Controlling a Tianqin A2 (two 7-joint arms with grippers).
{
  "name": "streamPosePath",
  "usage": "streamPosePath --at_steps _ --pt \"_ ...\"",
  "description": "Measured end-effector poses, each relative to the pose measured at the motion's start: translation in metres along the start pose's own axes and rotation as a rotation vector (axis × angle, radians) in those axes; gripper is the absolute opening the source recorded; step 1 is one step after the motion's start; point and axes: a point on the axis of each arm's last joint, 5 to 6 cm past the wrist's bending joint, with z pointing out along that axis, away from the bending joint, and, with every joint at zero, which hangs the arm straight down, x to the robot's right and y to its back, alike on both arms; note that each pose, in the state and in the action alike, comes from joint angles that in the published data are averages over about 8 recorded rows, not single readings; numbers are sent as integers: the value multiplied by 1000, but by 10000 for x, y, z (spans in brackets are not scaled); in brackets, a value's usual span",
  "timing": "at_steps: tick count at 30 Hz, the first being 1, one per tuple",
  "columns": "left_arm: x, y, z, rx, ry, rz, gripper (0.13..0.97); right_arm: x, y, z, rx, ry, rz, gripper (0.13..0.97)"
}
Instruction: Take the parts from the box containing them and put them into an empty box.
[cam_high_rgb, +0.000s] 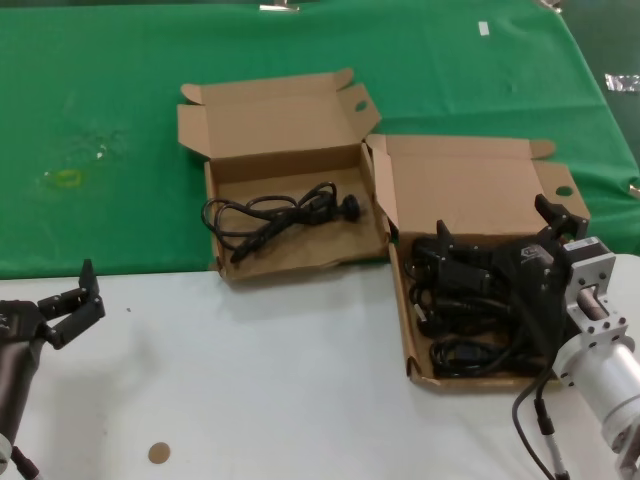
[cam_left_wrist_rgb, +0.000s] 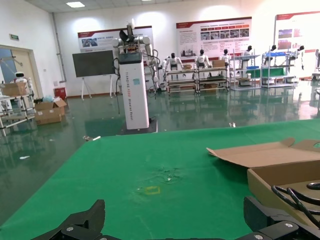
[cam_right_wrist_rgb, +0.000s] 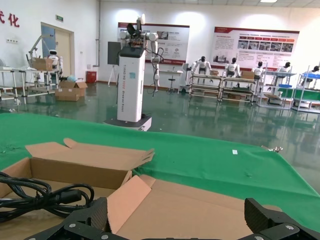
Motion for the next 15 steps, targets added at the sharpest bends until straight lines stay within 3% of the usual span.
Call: streamPosePath --at_steps 15 --pt "0 0 0 0 0 0 966 0 0 0 0 0 0 966"
